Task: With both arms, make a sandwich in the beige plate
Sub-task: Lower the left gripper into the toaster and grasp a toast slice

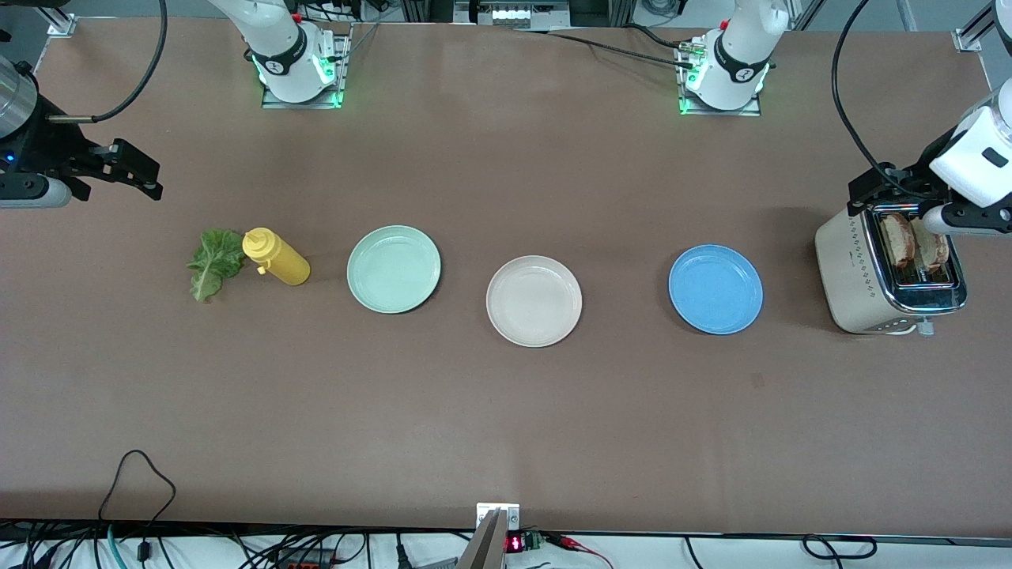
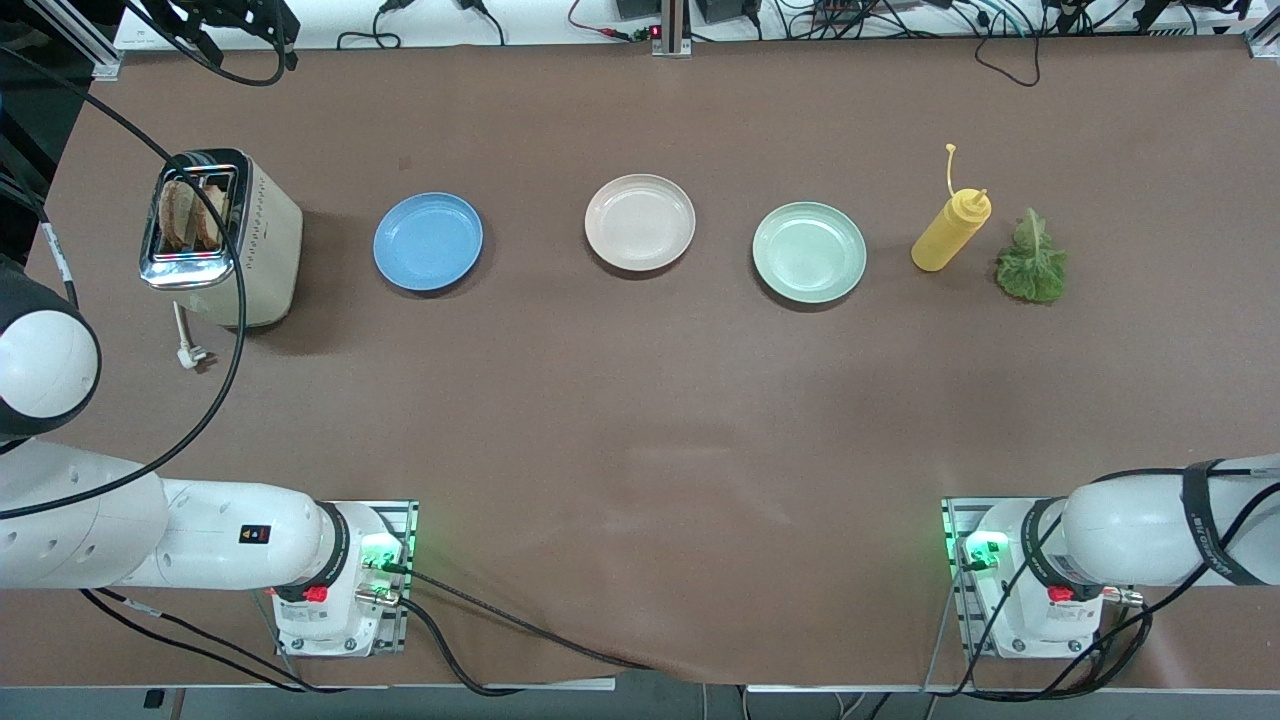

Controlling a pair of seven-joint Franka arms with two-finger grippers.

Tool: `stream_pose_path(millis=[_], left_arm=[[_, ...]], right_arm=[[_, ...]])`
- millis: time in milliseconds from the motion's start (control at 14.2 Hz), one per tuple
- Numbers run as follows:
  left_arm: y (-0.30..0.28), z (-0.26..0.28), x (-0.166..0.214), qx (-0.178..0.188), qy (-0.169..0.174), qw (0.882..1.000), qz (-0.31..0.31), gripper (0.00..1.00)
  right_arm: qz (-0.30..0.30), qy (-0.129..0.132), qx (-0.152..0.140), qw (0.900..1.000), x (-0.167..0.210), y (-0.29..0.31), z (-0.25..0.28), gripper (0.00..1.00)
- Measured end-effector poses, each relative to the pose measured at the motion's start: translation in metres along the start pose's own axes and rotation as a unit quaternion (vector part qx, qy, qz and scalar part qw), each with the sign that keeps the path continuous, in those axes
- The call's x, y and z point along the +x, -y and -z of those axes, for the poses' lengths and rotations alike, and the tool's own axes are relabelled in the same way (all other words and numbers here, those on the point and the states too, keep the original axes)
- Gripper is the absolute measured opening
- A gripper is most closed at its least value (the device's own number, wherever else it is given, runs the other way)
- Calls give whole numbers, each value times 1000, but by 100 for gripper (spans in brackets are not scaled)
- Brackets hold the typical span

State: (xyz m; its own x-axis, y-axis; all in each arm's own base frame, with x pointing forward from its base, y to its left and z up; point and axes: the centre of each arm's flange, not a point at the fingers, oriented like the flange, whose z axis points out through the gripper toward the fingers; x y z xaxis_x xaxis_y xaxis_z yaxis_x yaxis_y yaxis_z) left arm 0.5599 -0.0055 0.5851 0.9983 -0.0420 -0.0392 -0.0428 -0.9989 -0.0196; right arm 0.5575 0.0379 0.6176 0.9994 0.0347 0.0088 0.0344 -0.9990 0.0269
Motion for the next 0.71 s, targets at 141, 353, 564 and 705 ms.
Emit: stream_pose_path(millis=[141,353,564,705], left_arm=[[0,0,0,0,0,1000,0,100],[0,0,-1,0,3,1000,0,100],[0,-1,-1,0,6,1000,0,100],[0,-1,-2,0,8,1000,0,100]], right_arm=[[0,0,0,1000,0,0,0,100],[-1,0,3,1000,0,0,0,100],[-3,0,5,1000,0,-2,0,100],[-5,0,6,1000,0,-4,0,100]])
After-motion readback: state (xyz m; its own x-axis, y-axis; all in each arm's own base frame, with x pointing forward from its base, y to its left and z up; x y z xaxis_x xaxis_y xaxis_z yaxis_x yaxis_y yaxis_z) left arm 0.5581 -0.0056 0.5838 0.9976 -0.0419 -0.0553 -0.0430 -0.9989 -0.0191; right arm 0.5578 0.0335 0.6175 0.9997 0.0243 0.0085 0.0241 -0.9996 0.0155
